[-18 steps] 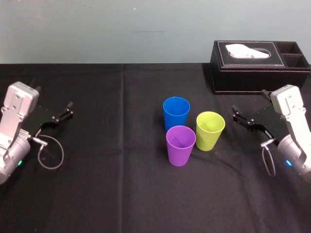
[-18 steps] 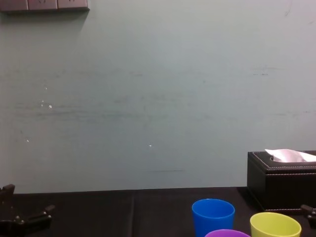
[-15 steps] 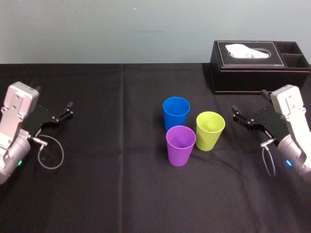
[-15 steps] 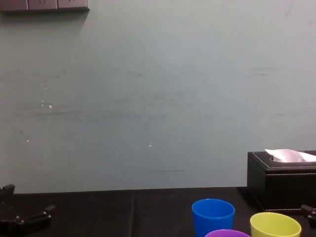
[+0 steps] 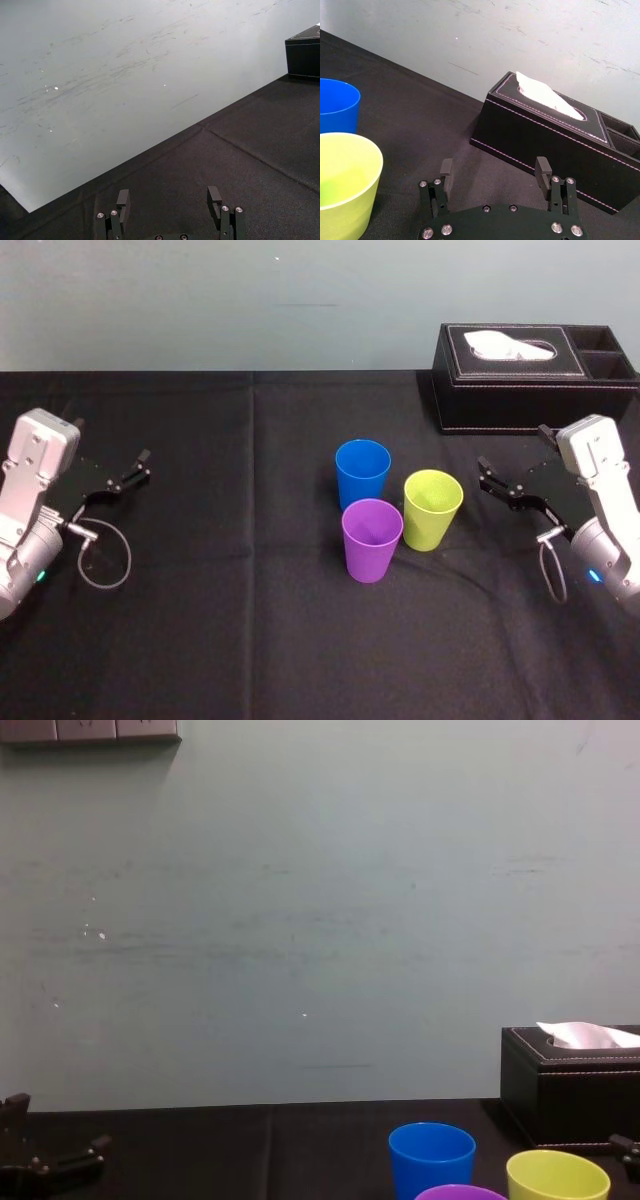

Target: Stack the three plastic cups sequentially using one hand.

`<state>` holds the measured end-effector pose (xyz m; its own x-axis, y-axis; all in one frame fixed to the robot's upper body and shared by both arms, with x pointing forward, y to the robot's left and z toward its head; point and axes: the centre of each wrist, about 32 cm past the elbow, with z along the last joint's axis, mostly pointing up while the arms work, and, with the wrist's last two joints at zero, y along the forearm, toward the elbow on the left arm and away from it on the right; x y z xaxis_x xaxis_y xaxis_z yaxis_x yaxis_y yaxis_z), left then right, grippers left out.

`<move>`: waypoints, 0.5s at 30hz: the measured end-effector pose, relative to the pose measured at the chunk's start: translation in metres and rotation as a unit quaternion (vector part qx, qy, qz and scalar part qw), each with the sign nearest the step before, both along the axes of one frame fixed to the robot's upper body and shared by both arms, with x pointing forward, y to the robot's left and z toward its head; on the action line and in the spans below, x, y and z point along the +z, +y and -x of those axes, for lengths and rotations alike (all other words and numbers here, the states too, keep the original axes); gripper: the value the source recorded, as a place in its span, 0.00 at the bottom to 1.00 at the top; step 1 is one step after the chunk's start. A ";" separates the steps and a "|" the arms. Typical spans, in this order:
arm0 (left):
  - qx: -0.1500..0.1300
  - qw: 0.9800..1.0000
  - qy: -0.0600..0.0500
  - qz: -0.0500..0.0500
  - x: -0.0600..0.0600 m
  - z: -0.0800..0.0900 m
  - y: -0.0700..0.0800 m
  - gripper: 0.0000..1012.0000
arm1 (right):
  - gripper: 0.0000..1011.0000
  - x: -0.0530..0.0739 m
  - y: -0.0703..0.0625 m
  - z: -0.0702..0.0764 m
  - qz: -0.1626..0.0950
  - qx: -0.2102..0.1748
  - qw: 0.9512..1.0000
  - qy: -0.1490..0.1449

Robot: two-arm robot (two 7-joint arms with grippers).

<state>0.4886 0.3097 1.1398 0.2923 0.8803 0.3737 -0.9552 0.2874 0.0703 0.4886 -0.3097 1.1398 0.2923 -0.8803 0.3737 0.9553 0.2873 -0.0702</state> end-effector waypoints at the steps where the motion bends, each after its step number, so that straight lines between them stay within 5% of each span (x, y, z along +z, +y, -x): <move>1: 0.000 1.000 0.000 0.000 0.000 0.000 0.000 1.00 | 0.99 0.000 0.000 0.000 0.000 0.000 1.000 0.000; 15: 0.000 1.000 0.000 0.000 0.000 0.000 0.000 1.00 | 0.99 0.000 0.000 0.000 0.000 0.000 1.000 0.000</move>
<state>0.4886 0.3097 1.1398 0.2923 0.8803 0.3738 -0.9552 0.2873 0.0703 0.4886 -0.3096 1.1398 0.2922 -0.8803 0.3737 0.9553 0.2873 -0.0703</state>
